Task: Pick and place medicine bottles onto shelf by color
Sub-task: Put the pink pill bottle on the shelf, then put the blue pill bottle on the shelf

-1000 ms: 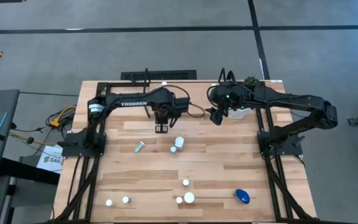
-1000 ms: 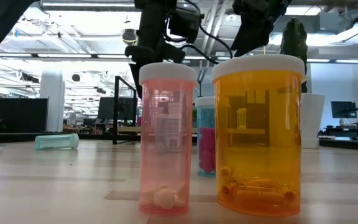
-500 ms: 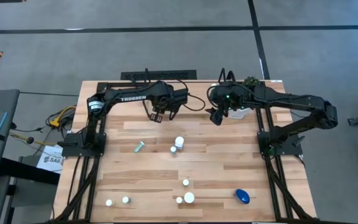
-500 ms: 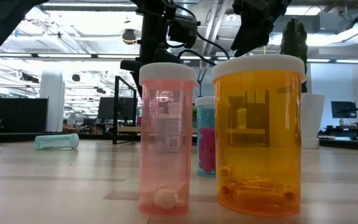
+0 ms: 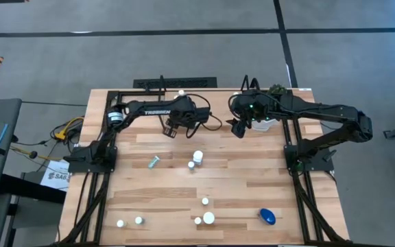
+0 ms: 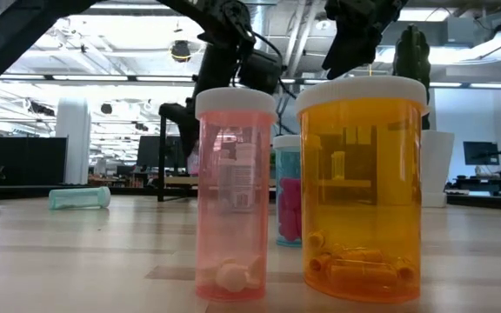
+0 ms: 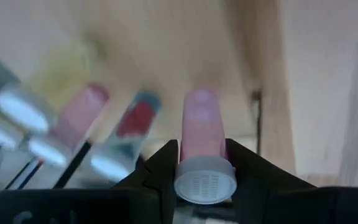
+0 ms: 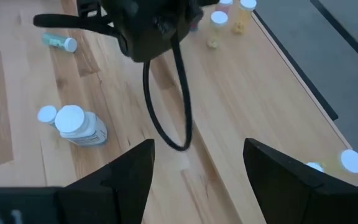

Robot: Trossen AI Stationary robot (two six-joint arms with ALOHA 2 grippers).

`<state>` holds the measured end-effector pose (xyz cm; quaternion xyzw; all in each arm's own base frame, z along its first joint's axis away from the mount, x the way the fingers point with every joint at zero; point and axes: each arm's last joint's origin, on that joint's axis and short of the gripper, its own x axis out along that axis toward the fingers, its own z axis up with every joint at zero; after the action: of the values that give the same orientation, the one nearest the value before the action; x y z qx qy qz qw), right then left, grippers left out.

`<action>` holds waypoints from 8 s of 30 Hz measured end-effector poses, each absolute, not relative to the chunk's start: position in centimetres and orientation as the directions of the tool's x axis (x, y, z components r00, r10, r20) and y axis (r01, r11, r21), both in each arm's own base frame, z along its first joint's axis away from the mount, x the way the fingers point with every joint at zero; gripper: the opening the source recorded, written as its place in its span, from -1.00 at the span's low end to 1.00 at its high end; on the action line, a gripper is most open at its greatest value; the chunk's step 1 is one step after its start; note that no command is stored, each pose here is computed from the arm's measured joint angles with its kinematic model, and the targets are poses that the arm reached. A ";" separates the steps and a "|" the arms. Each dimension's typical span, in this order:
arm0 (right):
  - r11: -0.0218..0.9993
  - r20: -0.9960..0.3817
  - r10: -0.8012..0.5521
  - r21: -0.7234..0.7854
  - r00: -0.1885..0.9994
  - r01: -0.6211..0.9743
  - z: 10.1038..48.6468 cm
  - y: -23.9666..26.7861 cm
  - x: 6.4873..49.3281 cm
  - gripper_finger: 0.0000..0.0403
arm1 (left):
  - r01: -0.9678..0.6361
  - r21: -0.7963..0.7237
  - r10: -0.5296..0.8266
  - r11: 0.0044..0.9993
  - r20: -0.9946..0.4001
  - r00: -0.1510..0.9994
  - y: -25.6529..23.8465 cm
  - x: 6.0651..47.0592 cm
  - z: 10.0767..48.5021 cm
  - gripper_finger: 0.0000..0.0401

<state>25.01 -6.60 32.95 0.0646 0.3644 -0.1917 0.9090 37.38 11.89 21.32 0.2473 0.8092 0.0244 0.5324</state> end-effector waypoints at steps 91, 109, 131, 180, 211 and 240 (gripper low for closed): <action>0.919 -0.675 -0.302 -0.018 0.673 0.394 33.1 -6.6 25.1 0.34 | -0.300 0.071 0.226 0.951 -0.822 0.522 -7.6 34.3 22.7 0.13; 0.919 -0.675 -0.302 -0.018 0.673 0.394 33.1 -6.6 25.1 0.34 | -0.484 -0.025 0.305 0.875 -0.747 0.591 -7.9 33.4 18.8 0.13; 0.919 -0.668 -0.304 -0.017 0.679 0.394 33.1 -6.6 25.2 0.34 | -0.489 -0.028 0.311 0.872 -0.740 0.597 -7.5 33.2 14.5 0.02; 0.919 -0.655 -0.307 -0.014 0.691 0.395 33.3 -6.7 25.3 0.34 | -0.800 -0.115 0.586 0.588 -0.621 0.521 4.5 32.1 20.2 -0.52; 0.919 -0.654 -0.307 -0.013 0.692 0.395 33.3 -6.7 25.3 0.34 | -0.881 -0.080 0.648 0.467 -0.647 0.402 7.1 31.4 19.3 -0.52; 0.918 -0.653 -0.307 -0.014 0.692 0.395 33.3 -6.7 25.3 0.34 | -0.698 0.073 0.518 0.713 -0.726 0.453 9.7 32.8 20.9 -0.52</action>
<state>25.30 -6.67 33.29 0.0641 0.3427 -0.1915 0.9175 32.83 9.72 20.87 -0.1186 0.3794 0.3599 0.8441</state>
